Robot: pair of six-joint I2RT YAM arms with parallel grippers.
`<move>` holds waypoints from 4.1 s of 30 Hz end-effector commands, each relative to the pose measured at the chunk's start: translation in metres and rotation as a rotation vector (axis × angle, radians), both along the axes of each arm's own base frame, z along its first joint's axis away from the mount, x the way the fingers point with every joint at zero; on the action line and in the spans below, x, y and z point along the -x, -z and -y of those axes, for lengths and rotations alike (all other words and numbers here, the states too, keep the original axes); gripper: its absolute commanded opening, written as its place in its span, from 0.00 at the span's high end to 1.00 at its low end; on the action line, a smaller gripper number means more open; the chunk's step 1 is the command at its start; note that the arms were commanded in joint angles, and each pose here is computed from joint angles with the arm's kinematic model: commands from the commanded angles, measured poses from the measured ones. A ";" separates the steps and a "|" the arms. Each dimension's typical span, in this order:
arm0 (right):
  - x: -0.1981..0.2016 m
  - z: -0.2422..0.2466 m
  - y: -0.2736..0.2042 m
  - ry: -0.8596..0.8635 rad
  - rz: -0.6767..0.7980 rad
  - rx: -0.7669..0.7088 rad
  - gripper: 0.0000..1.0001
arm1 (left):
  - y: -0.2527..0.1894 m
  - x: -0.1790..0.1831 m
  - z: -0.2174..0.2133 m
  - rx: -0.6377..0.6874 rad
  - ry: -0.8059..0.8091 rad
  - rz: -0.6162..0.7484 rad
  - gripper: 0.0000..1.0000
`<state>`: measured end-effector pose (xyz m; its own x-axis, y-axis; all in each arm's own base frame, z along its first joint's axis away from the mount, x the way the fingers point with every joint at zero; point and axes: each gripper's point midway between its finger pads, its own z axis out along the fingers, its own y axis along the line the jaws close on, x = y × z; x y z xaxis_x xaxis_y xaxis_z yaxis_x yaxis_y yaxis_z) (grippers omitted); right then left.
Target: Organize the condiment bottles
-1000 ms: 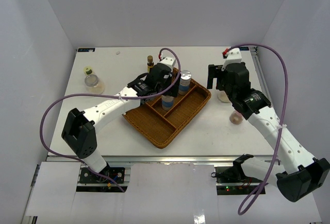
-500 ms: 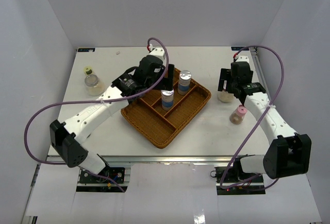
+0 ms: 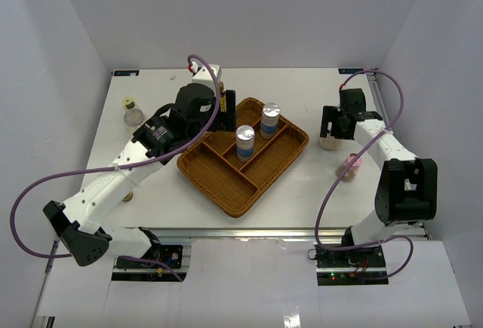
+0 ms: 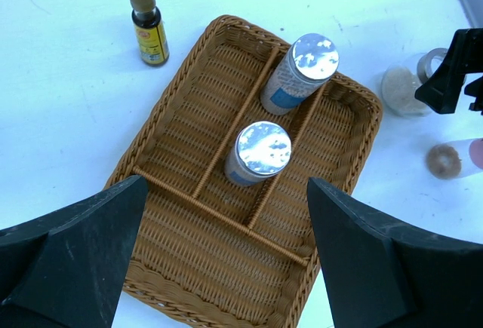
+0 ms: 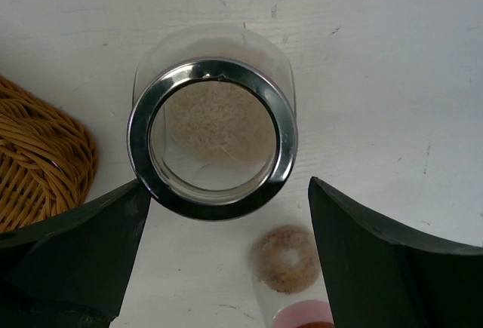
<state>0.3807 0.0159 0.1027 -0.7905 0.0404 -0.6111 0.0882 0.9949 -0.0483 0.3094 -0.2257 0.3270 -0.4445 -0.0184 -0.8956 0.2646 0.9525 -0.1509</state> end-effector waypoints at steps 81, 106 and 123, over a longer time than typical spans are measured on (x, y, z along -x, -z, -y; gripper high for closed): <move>0.192 -0.376 -0.054 -0.949 0.191 -0.063 0.74 | -0.003 -0.018 -0.174 0.168 -0.376 -0.129 0.02; 0.184 -0.371 0.000 -0.911 0.160 -0.026 0.26 | 0.004 -0.026 -0.171 0.174 -0.360 -0.144 0.02; 0.186 -0.351 -0.051 -0.893 0.206 -0.025 0.10 | 0.025 -0.045 -0.193 0.152 -0.510 -0.196 0.02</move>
